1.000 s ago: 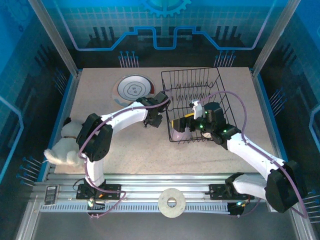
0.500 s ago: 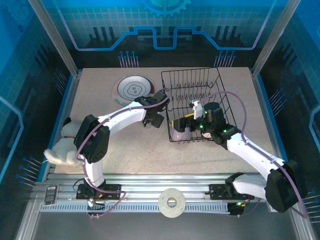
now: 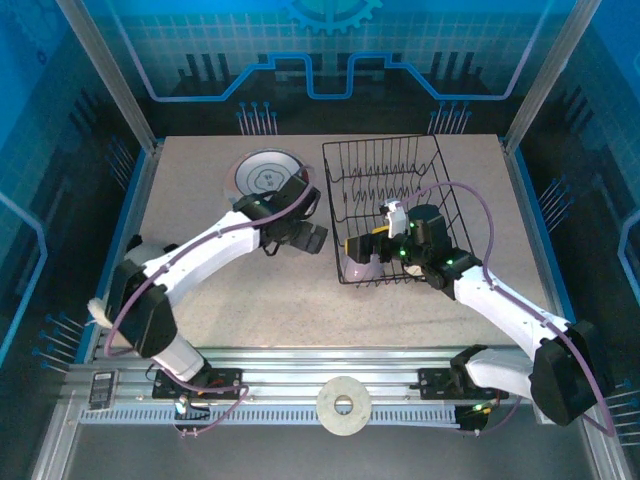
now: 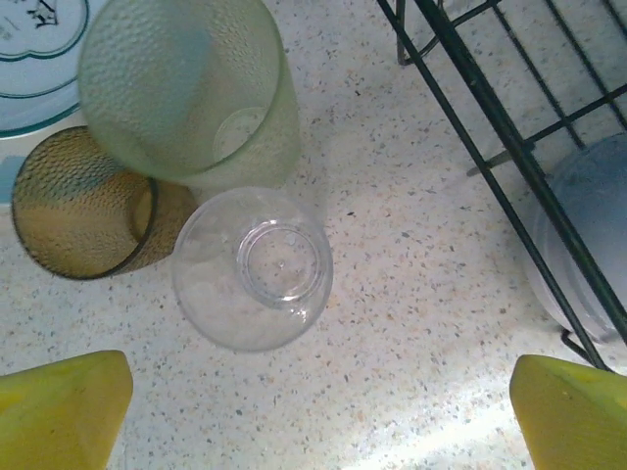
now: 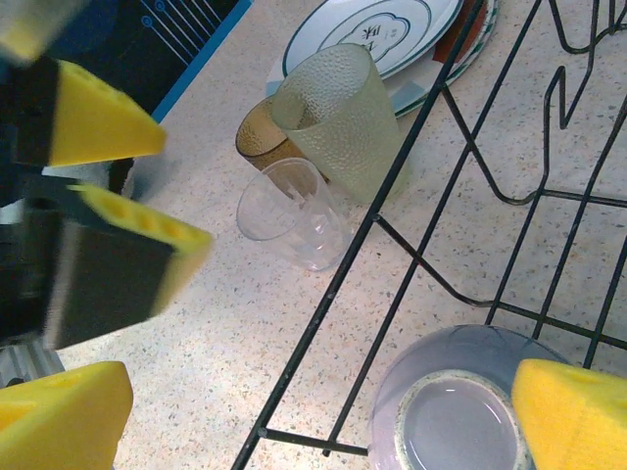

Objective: Unload the mixed dishes from the dish rack
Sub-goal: Place the cup at the center of the table.

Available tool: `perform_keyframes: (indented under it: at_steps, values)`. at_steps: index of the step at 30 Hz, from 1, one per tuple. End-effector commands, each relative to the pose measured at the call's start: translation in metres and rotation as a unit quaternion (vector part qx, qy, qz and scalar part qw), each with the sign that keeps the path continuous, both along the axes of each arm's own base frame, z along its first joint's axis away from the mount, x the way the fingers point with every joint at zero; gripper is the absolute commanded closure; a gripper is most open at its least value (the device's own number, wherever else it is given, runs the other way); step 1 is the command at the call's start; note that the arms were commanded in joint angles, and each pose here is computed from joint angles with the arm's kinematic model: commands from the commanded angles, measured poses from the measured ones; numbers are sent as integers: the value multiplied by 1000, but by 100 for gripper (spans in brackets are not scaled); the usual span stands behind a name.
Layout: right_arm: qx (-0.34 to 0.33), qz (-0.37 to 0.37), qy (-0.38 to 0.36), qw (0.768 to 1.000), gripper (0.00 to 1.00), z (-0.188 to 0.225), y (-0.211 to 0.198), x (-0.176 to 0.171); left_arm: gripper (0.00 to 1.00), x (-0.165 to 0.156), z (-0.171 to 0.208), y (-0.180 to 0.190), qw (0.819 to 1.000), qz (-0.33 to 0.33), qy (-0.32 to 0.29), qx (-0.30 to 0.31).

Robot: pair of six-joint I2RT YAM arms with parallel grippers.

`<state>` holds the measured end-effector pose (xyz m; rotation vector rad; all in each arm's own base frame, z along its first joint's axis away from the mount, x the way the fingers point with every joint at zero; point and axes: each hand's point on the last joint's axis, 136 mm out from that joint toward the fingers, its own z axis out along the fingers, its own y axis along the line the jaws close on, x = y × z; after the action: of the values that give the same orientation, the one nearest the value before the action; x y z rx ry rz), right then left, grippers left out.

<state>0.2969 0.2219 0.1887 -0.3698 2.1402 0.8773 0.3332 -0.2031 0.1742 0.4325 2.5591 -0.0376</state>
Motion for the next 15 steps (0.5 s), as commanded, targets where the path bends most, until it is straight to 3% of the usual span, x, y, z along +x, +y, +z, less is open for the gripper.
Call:
perform_keyframes:
  at_steps: [1,9,15]
  values:
    - [-3,-4,-15,1000,0,11,0,3,1,-11,19,8,999,18,-15,-49]
    - [0,-18,-16,1000,0,14,-7,5,1,-50,39,27,984,37,-23,-170]
    - [6,-39,-27,999,0,21,-20,7,0,-86,40,35,974,29,-22,-226]
